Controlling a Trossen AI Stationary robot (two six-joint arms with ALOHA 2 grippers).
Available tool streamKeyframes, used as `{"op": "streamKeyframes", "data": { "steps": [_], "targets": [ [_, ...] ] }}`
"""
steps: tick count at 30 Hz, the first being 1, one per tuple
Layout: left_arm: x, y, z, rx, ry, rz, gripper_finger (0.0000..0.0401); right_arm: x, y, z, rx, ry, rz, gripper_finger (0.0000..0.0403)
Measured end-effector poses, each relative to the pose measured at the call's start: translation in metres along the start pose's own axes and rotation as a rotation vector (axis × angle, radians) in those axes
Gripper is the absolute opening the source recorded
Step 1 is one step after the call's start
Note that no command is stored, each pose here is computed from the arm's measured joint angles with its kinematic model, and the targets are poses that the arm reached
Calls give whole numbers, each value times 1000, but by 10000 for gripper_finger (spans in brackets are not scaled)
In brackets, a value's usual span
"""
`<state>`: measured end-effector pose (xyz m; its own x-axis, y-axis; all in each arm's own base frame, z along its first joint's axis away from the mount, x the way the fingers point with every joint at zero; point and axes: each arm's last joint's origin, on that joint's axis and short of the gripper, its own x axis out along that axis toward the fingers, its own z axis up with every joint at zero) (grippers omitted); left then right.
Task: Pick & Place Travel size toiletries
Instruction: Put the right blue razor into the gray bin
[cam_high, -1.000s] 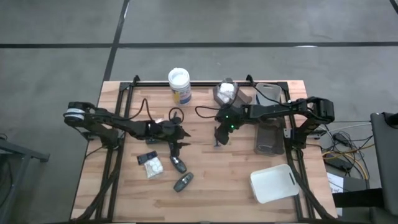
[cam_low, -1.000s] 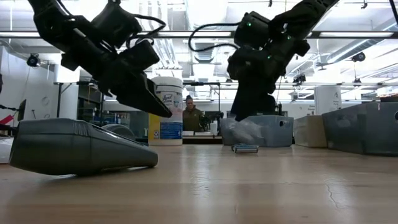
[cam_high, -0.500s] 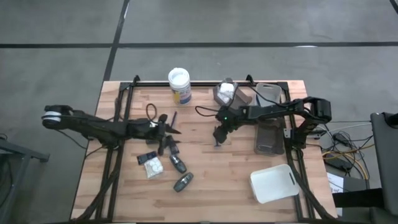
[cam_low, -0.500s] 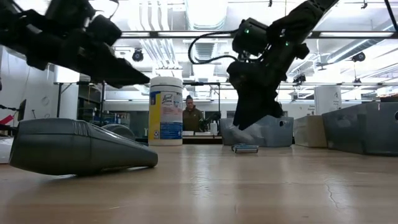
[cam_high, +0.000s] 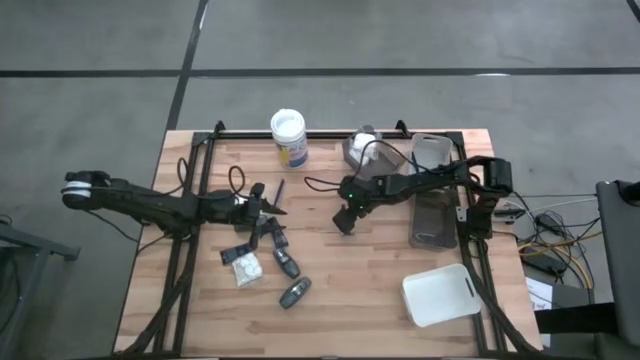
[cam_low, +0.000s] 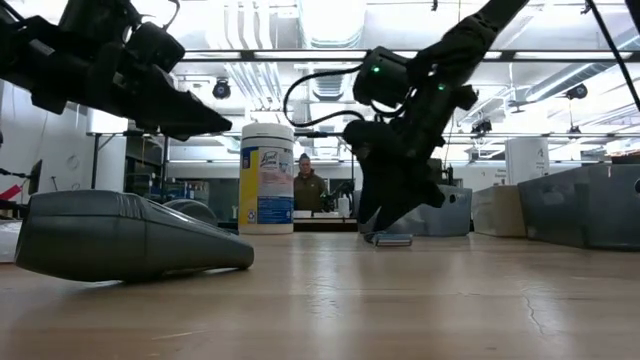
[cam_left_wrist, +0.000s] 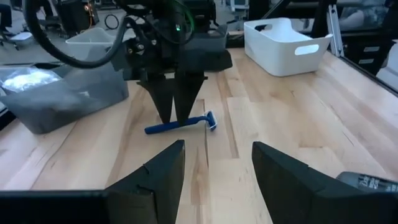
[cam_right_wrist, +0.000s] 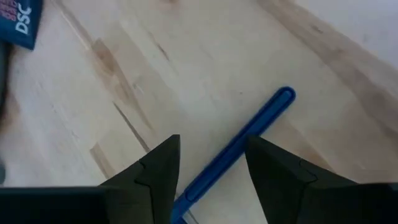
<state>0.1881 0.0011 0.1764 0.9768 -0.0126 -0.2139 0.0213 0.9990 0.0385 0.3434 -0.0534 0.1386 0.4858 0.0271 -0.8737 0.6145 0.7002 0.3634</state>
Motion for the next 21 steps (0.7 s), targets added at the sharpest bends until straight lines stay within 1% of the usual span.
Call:
{"op": "streamKeyframes", "data": {
  "steps": [6,10,13,21],
  "targets": [
    [0,0,-2,0,23,-1,193,7,7,11,-64,98,-87,169],
    [0,0,-3,0,28,0,193,7,14,19,-100,119,-160,155],
    [0,0,-3,0,29,0,193,12,14,19,-126,139,-227,145],
    [0,0,-4,-7,42,1,193,17,13,17,-135,129,-247,130]
  ]
}}
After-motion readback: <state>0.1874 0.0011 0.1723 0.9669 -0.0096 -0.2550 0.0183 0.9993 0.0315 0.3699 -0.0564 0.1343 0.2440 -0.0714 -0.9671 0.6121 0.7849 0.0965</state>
